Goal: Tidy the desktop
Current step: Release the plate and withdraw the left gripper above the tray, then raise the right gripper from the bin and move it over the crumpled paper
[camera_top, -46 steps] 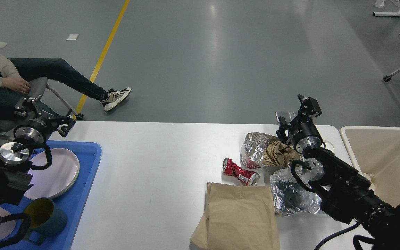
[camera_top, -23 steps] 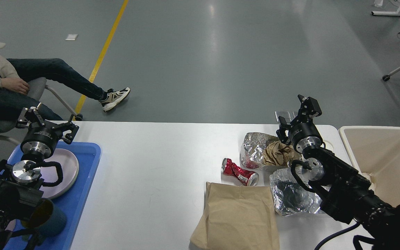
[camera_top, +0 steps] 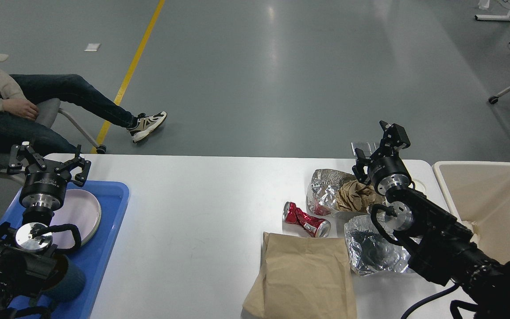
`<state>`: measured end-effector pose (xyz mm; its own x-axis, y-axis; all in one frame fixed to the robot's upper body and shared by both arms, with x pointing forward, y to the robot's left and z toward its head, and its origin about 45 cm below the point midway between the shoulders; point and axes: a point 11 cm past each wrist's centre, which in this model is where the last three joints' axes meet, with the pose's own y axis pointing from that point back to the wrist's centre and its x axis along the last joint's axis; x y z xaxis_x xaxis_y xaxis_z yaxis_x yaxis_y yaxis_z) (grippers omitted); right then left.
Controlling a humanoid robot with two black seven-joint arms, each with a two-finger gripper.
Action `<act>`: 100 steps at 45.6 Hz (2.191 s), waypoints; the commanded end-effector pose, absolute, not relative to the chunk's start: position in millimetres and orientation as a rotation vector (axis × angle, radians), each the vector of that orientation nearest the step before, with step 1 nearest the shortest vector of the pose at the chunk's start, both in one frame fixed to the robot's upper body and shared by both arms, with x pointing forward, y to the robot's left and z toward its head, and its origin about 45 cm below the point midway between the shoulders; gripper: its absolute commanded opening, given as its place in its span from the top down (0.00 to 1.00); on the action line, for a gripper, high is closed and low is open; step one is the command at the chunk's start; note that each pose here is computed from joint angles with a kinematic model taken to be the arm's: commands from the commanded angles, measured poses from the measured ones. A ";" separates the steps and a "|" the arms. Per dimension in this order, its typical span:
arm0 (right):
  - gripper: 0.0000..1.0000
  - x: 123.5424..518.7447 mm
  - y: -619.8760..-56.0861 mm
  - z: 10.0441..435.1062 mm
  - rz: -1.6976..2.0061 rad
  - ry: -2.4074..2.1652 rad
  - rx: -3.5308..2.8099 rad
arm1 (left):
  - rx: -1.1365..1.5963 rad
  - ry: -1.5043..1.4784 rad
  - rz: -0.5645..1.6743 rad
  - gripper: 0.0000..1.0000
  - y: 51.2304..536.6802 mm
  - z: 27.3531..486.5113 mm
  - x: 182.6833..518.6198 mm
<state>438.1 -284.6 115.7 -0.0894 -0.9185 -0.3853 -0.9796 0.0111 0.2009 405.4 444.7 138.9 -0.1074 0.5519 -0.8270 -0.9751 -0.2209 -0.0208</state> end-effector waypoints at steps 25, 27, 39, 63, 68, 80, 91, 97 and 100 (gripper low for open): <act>0.00 438.1 -284.7 115.7 0.633 2.125 -2.015 | -0.883 0.670 1.613 0.04 444.3 138.5 404.0; 0.00 438.1 -284.7 115.7 0.633 2.125 -2.015 | -0.884 0.670 1.611 0.04 444.0 138.8 404.3; 0.00 463.9 -280.8 152.7 0.547 2.082 -2.029 | -0.883 0.670 1.613 0.04 444.3 138.5 404.0; 0.00 478.4 -367.6 209.1 0.311 2.195 -1.940 | -0.883 0.670 1.613 0.04 444.3 138.5 404.0; 0.00 477.1 -381.6 214.7 0.286 2.218 -1.921 | -0.884 0.670 1.611 0.04 444.0 138.8 404.3; 0.00 468.5 -411.2 216.5 0.247 2.283 -1.893 | -0.883 0.670 1.613 0.04 444.3 138.5 404.0; 0.00 463.5 -412.2 207.1 0.260 2.300 -1.906 | -0.884 0.670 1.611 0.04 444.0 138.8 404.3; 0.00 463.8 -409.6 206.1 0.263 2.295 -1.915 | -0.883 0.670 1.613 0.04 444.3 138.5 404.0; 0.00 465.4 -404.4 207.0 0.265 2.280 -1.939 | -0.883 0.670 1.613 0.04 444.3 138.5 404.0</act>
